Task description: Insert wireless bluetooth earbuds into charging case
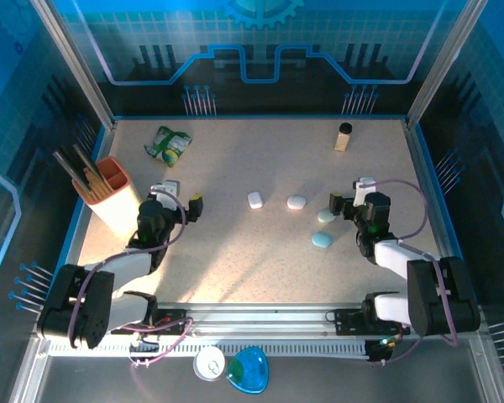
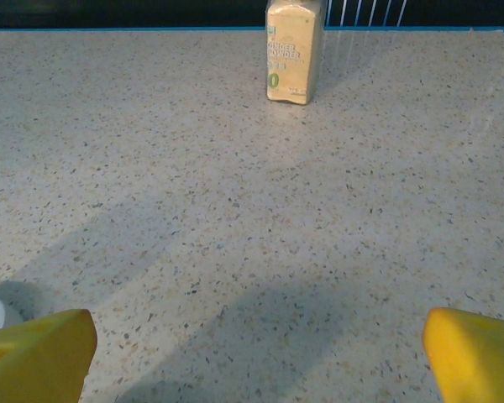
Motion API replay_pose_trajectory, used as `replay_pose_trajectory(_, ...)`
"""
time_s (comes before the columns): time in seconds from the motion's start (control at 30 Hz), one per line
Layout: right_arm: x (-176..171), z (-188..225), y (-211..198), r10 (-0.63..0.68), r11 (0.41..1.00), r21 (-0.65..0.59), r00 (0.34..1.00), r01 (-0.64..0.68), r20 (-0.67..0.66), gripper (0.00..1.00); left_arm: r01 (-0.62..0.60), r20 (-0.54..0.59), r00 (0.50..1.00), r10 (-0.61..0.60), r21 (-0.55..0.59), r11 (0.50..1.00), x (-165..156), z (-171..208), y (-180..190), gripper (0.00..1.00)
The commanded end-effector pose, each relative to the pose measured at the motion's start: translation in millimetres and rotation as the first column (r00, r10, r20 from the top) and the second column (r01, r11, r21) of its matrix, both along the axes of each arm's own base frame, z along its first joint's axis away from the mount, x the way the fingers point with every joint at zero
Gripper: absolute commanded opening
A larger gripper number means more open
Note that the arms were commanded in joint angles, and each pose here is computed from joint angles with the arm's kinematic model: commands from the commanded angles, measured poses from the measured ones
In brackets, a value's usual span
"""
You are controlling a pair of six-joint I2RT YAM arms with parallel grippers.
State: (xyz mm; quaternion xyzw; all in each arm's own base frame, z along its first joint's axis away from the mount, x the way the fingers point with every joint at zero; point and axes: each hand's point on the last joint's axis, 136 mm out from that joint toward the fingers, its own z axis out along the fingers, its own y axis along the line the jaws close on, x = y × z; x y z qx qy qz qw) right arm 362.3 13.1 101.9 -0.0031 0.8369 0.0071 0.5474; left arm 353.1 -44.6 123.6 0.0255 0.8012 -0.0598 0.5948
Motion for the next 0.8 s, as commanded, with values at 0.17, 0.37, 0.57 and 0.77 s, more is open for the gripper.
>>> replay_pose_trajectory(0.17, 19.3, 12.0, -8.0, -0.010, 1.000, -0.015, 0.986, 0.013, 0.164, 1.00, -0.026, -0.010, 1.000, 0.025, -0.075, 0.997, 11.7, 1.4, 6.9, 0.99)
replay_pose_trajectory(0.37, 24.7, 1.3, -4.1, 0.014, 1.000, -0.015, 0.989, -0.012, 0.149, 1.00, -0.047, -0.045, 0.998, 0.044, -0.077, 0.996, 18.8, -1.5, 10.1, 0.99)
replay_pose_trajectory(0.57, 27.5, 1.3, -2.2, 0.027, 1.000, -0.018, 0.990, -0.025, 0.140, 1.00, -0.035, -0.037, 0.999, 0.032, -0.075, 0.997, 17.3, 3.0, 8.5, 0.99)
replay_pose_trajectory(0.77, 28.2, 0.3, -0.9, 0.034, 0.999, -0.020, 0.991, -0.031, 0.133, 1.00, -0.086, 0.009, 0.996, 0.086, 0.018, 0.996, 20.3, 8.2, 23.1, 0.99)
